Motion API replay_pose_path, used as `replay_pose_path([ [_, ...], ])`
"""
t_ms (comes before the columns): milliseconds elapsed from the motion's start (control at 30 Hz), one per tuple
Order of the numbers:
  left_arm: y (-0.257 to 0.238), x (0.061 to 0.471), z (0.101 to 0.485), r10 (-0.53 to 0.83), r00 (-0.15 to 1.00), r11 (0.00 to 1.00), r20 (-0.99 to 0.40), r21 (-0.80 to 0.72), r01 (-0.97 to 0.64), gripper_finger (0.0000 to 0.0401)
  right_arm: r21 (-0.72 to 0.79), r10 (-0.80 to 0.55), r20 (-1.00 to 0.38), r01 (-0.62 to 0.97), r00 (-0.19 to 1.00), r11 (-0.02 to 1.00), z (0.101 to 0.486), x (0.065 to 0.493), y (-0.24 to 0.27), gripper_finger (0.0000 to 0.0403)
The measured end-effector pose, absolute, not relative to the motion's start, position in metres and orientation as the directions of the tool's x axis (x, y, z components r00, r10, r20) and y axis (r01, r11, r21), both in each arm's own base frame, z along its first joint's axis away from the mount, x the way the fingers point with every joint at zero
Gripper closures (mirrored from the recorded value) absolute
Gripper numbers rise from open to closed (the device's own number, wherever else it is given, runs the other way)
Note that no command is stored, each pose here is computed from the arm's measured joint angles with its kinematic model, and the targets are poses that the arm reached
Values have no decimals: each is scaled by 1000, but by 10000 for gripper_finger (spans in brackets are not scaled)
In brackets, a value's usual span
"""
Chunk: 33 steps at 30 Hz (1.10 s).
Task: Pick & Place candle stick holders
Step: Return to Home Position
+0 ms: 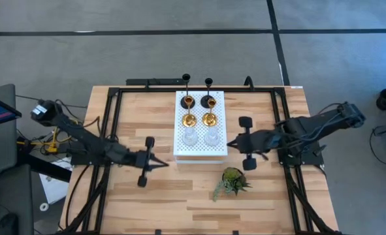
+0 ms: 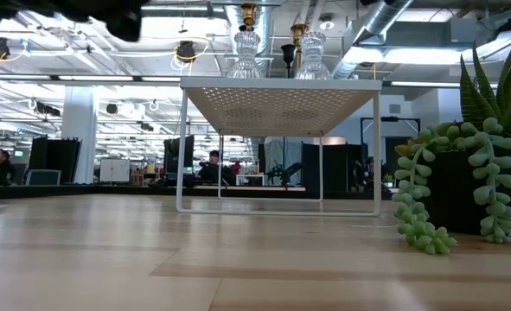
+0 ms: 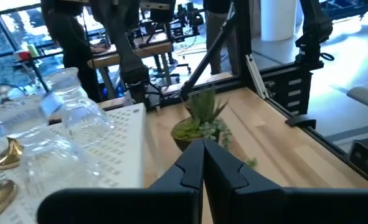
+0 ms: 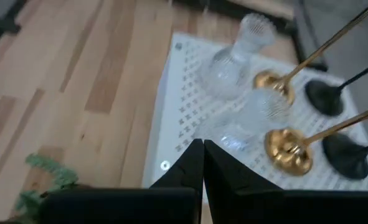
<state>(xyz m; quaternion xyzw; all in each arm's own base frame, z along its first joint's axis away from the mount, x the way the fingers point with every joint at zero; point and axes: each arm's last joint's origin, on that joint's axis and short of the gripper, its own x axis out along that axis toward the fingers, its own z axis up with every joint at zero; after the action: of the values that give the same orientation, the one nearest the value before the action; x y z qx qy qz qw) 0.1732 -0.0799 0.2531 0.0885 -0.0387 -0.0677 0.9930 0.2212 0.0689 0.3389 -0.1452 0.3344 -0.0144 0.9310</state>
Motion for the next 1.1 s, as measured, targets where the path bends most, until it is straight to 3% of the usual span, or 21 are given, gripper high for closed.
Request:
replay_pose_path([
  [367, -34, 186, 256, -117, 989, 977, 87, 190, 99, 395, -272, -79, -403, -37, 912, 961, 333, 177, 37, 403],
  [733, -38, 181, 261, -168, 980, 971, 108, 190, 146, 395, -173, -113, -292, 64, 950, 983, 299, 129, 18, 403],
  [900, -41, 180, 261, -181, 977, 969, 109, 190, 159, 395, -131, -105, -174, 83, 979, 988, 291, 105, 13, 403],
  [1100, -41, 180, 261, -181, 977, 969, 110, 190, 158, 395, -96, 43, -17, -45, 999, 994, 295, 74, 11, 403],
])
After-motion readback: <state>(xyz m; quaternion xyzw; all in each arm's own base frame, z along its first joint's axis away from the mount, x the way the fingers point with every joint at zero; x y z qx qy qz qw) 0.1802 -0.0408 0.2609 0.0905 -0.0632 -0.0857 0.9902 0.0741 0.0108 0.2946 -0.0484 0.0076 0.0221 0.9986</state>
